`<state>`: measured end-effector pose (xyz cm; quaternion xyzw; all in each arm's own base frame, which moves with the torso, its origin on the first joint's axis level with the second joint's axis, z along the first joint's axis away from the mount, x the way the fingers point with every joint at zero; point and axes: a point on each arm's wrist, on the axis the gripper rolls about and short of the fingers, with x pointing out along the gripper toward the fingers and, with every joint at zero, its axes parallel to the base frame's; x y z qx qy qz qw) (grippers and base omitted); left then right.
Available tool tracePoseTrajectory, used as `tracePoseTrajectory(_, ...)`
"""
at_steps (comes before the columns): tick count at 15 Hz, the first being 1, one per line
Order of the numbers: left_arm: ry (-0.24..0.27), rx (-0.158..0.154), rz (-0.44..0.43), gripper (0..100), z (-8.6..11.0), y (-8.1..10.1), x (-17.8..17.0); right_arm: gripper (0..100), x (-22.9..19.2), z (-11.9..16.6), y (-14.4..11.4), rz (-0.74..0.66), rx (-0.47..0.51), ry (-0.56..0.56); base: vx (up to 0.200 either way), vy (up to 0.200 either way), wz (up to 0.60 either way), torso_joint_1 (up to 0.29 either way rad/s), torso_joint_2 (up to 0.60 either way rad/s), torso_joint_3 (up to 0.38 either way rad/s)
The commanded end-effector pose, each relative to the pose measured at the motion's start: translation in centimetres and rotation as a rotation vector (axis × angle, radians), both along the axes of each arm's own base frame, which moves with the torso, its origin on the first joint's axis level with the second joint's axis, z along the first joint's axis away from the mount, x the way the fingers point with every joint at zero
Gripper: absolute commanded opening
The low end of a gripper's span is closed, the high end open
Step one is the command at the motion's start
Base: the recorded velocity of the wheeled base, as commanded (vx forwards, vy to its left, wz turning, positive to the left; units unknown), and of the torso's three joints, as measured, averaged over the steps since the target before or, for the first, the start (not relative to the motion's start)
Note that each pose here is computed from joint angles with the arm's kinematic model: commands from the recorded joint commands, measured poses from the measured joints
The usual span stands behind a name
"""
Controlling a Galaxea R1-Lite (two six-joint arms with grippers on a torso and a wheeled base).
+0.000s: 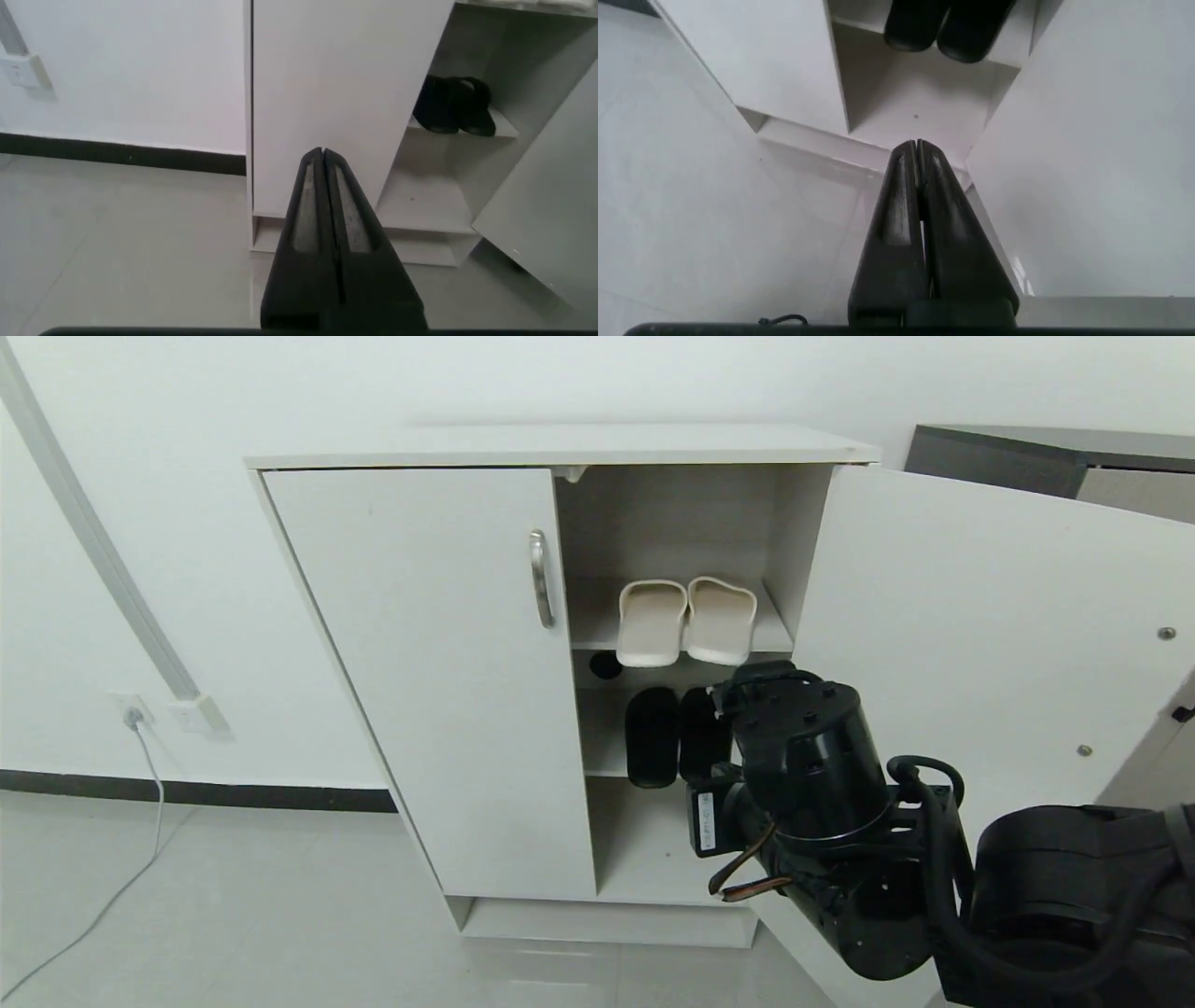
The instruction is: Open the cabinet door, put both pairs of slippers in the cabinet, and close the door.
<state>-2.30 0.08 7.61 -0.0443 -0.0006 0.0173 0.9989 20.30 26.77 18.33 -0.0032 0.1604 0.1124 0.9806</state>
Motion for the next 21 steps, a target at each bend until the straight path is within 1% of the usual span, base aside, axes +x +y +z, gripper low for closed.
tracePoseTrajectory(1,0.001,0.0,-0.001,0,0.0,0.0,0.0,0,0.0,-0.2,0.1,0.0,-0.006,0.003,-0.2,0.0,0.0,0.002,0.01,0.002)
tracePoseTrajectory(3,0.001,0.0,0.002,0,0.0,0.0,0.0,0,-0.1,-0.6,-0.1,0.0,-0.016,0.01,-0.2,0.0,0.0,-0.005,0.0,0.005)
tracePoseTrajectory(5,0.001,0.0,0.001,0,0.0,0.0,0.0,0,-0.1,-0.9,-0.2,0.006,-0.039,0.01,0.0,0.0,0.0,0.0,0.0,0.0)
tracePoseTrajectory(7,0.001,0.0,0.002,0,0.0,0.0,0.0,0,-0.2,-1.0,-0.2,0.01,-0.031,-0.003,0.0,0.0,0.0,0.0,0.0,0.0)
tracePoseTrajectory(14,0.001,0.0,-0.001,0,0.0,0.0,0.0,0,-0.1,-1.5,-0.2,0.019,-0.052,-0.002,0.0,0.0,0.0,0.0,0.0,0.0)
tracePoseTrajectory(17,0.001,0.0,0.001,0,0.0,0.0,0.0,0,-0.1,-1.6,-0.1,0.019,-0.056,0.001,0.0,0.0,0.6,0.002,-0.05,-0.066)
tracePoseTrajectory(20,0.001,0.0,0.001,0,0.0,0.0,0.0,0,-0.1,-1.6,-0.1,0.019,-0.055,0.0,0.0,0.0,0.6,0.019,-0.18,-0.331)
tracePoseTrajectory(21,0.001,0.0,0.001,0,0.0,0.0,0.0,0,-0.2,-1.5,-0.2,0.019,-0.052,-0.002,0.0,0.0,0.6,0.046,-0.52,-0.373)
